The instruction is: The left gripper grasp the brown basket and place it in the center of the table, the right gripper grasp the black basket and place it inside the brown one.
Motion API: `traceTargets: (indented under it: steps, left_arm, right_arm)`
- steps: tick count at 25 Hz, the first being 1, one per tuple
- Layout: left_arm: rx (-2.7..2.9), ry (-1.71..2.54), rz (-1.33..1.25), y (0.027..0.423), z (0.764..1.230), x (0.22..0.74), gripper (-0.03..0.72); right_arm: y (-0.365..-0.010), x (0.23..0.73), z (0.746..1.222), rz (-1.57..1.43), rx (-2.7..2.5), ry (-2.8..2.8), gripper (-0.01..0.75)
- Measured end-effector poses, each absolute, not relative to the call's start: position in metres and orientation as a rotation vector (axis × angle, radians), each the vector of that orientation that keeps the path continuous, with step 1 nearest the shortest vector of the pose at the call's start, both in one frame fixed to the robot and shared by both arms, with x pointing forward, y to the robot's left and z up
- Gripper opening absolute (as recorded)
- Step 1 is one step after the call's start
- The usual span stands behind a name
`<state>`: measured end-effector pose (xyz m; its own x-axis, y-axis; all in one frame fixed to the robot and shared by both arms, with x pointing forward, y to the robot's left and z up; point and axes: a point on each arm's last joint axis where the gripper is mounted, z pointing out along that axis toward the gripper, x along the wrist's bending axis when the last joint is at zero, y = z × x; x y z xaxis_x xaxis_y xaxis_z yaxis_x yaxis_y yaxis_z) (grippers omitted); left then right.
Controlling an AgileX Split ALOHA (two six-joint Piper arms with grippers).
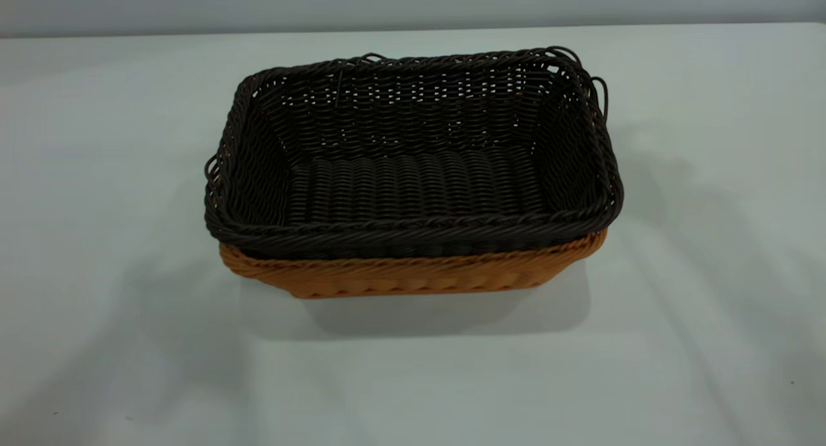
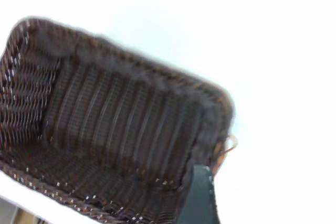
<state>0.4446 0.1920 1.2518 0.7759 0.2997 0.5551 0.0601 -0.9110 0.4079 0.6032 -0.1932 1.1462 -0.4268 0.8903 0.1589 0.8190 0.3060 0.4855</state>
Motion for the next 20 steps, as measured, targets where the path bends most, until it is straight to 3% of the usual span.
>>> traceTargets:
  steps: [5, 13, 16, 20]
  left_arm:
    - [2.447, 0.558, 0.979, 0.215, 1.273, 0.417, 0.314]
    - [2.115, 1.014, 1.05, 0.25, 1.296, 0.382, 0.314]
    - [2.074, 1.063, 1.053, 0.257, 1.294, 0.373, 0.314]
    - [2.121, 1.114, 1.01, 0.261, 1.269, 0.366, 0.349]
  right_arm:
    - [-0.21, 0.549, 1.214, 0.876, 1.549, 2.238, 0.557]
    - [-0.23, 0.464, 1.281, 1.066, 1.419, 2.056, 0.557]
    - [-0.237, 0.433, 1.284, 1.089, 1.402, 2.034, 0.557]
    - [-0.245, 0.402, 1.253, 1.022, 1.453, 2.088, 0.557]
